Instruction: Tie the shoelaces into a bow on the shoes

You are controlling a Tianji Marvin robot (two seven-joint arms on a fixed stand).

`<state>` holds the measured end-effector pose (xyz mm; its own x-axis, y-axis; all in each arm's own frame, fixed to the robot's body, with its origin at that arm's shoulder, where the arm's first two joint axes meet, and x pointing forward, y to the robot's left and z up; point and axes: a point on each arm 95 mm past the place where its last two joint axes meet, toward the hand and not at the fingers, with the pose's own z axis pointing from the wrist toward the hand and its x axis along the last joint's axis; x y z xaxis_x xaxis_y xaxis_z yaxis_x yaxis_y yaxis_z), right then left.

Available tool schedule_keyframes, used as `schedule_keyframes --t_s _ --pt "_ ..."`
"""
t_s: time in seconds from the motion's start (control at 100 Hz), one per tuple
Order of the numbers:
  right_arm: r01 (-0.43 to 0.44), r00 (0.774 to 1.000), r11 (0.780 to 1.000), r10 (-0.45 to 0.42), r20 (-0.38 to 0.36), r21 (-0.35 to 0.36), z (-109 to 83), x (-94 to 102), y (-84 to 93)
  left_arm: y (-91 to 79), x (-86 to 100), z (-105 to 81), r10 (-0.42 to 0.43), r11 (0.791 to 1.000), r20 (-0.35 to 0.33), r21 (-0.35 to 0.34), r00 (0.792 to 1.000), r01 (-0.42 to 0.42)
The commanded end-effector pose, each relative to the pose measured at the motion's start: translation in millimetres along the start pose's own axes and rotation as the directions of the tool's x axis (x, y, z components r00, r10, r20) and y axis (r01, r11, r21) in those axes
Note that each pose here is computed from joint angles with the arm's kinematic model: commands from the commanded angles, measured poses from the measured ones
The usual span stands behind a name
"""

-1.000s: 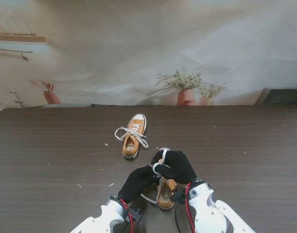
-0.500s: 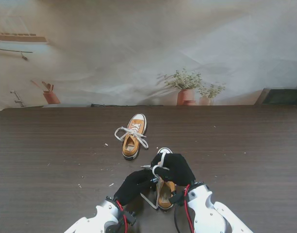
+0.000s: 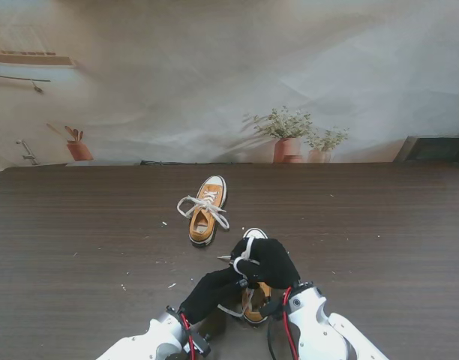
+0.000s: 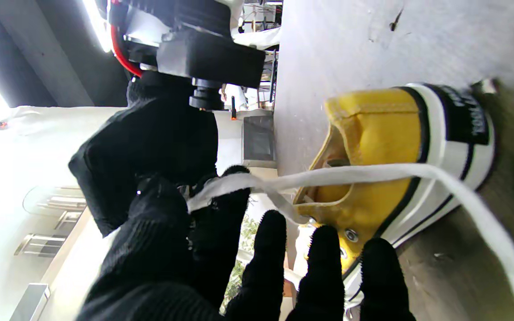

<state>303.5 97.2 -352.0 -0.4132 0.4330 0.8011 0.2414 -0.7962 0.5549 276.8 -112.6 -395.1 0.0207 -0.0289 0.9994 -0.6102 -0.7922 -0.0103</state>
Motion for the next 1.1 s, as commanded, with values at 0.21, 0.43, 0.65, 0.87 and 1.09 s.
schedule_keyframes --t_s 0.21,0.43,0.65,0.87,1.09 --pt "-0.016 1.000 1.000 0.016 -0.005 -0.003 -3.9 3.0 -2.3 0.9 -4.8 -18.8 0.057 0.998 0.029 -0.031 0.998 -0.056" --pt "-0.026 1.000 0.999 0.026 0.003 -0.022 -4.8 2.4 -2.2 1.5 -9.1 -27.8 0.042 0.999 0.037 0.008 0.998 -0.042" --pt "-0.034 0.999 0.999 0.034 0.003 -0.020 -6.4 2.4 -4.1 1.3 -10.7 -25.5 -0.022 0.998 0.024 0.051 0.999 0.021" --pt "-0.031 1.000 0.999 0.031 -0.004 -0.019 -8.7 4.1 -3.5 4.7 -7.5 -14.8 -0.057 0.996 0.005 0.070 0.998 0.056" --pt "-0.025 1.000 0.999 0.025 -0.019 -0.022 -12.4 6.5 -2.9 6.1 -0.6 -5.5 -0.084 0.992 -0.024 0.088 0.996 0.086"
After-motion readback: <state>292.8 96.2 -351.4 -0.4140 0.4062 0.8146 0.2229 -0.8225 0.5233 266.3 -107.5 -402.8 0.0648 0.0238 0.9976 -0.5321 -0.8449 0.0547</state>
